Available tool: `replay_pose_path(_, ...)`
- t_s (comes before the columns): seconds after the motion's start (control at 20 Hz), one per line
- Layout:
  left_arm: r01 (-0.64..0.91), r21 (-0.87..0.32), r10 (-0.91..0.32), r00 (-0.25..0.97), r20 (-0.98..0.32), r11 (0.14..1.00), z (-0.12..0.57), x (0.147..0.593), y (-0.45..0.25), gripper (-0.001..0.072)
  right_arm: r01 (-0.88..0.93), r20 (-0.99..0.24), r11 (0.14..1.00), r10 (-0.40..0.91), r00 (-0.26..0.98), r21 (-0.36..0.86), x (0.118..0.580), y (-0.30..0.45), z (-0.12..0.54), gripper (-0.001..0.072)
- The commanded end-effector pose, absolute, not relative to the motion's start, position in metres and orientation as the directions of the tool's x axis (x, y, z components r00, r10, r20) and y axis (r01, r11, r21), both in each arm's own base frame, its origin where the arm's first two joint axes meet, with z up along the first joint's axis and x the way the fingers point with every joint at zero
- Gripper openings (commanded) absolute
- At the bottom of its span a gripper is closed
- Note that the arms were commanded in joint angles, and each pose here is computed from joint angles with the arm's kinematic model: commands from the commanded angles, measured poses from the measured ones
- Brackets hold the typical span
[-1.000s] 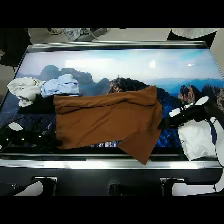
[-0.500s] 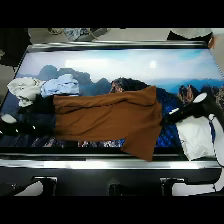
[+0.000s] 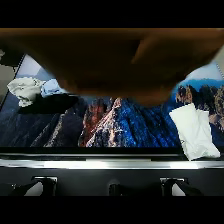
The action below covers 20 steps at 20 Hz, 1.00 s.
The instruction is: Fold the shirts.
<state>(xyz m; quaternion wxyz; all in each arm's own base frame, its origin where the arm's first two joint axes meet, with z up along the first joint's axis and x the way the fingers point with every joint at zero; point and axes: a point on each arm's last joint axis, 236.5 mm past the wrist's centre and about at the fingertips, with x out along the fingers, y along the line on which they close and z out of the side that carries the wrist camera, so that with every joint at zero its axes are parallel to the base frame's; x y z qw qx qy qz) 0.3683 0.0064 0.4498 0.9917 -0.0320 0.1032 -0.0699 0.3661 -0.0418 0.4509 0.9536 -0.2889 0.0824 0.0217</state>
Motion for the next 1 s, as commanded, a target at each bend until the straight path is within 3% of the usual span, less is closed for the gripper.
replay_pose_path(0.0, 0.122, -0.010, -0.121, 0.990, 0.070, 0.992, 0.548, 0.280, -0.016, 0.0020, 0.228, 0.199, 0.731, -0.128, 0.972, -0.643, 0.238, -0.033, 0.566, 0.0038)
replay_pose_path(0.3, 0.086, 0.029, -0.088, 0.991, 0.096, 0.996, 0.543, 0.210, -0.028, 0.0021, 0.222, 0.173, 0.715, -0.141, 0.975, -0.664, 0.165, -0.014, 0.556, 0.0038)
replay_pose_path(0.45, 0.044, 0.048, -0.047, 0.997, 0.054, 0.998, 0.533, 0.201, -0.021, 0.0020, 0.225, 0.161, 0.732, -0.157, 0.974, -0.643, 0.148, -0.012, 0.550, 0.0038)
replay_pose_path(0.6, 0.045, 0.046, -0.042, 0.997, -0.065, 0.998, 0.505, 0.210, -0.017, 0.0020, 0.159, 0.051, 0.746, -0.165, 0.985, -0.647, 0.154, -0.015, 0.525, 0.0038)
replay_pose_path(0.7, 0.053, 0.025, -0.048, 0.986, -0.160, 0.998, 0.479, 0.229, -0.013, 0.0020, 0.060, -0.090, 0.766, -0.153, 0.984, -0.640, 0.177, -0.019, 0.494, 0.0038)
replay_pose_path(0.8, 0.060, -0.019, -0.063, 0.958, -0.281, 0.998, 0.437, 0.262, -0.005, 0.0020, -0.109, -0.340, 0.835, -0.097, 0.936, -0.539, 0.225, -0.024, 0.438, 0.0037)
replay_pose_path(0.95, 0.112, -0.095, -0.147, 0.799, -0.583, 0.989, 0.312, 0.324, -0.003, 0.0021, -0.408, -0.742, 0.877, 0.095, 0.664, -0.253, 0.300, -0.021, 0.313, 0.0036)
